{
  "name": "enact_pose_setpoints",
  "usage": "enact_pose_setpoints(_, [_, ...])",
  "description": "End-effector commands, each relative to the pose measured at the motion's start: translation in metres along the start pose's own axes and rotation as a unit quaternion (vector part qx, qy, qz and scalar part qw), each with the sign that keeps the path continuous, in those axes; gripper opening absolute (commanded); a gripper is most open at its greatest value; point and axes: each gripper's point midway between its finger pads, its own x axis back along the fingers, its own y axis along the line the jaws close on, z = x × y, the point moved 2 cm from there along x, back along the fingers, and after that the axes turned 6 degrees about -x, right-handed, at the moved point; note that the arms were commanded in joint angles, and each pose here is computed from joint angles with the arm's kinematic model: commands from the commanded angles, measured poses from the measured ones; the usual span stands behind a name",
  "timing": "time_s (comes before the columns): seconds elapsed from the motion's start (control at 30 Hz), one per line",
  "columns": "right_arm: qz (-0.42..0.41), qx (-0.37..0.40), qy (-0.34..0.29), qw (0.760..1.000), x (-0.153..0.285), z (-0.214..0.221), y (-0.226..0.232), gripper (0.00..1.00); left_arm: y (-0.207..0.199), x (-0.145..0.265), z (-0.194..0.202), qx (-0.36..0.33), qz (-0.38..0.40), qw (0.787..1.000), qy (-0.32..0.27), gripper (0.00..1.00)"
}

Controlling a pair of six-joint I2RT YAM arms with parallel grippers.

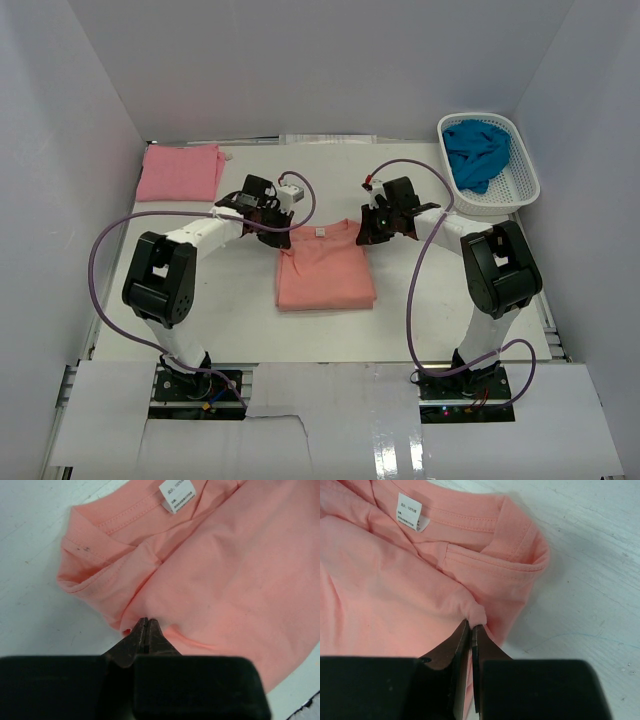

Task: Fold and stack the t-shirts
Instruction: Fold the long partially folded tshirt into a neat square

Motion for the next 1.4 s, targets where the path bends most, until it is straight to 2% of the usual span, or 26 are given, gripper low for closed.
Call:
enact_pose_setpoints(0.0, [-0.022,0.017,-0.039,0.999,0.013,-0.028,0.016,0.08,-0.008,0.01,-0.019,-0.015,0.028,0.999,-0.021,0.0])
enact_pose_setpoints(0.67, [-0.026,0.029,-0.07,0.997,0.047,-0.052,0.036,0.08,-0.011,0.061,-0.059,-0.026,-0.013,0.996,-0.08,0.0])
enact_pose_setpoints(0.87, [-0.025,0.028,-0.073,0.997,0.05,-0.056,0.038,0.08,-0.004,0.061,-0.055,-0.01,-0.022,0.997,-0.076,0.0])
enact_pose_setpoints(1.13, [-0.021,0.034,-0.088,0.995,0.061,-0.07,0.045,0.08,0.005,0.076,-0.075,-0.005,-0.026,0.994,-0.105,0.0])
enact_pose_setpoints(1.37, [-0.027,0.022,-0.068,0.997,0.052,-0.053,0.039,0.08,0.001,0.06,-0.058,0.012,-0.002,0.997,-0.081,0.0])
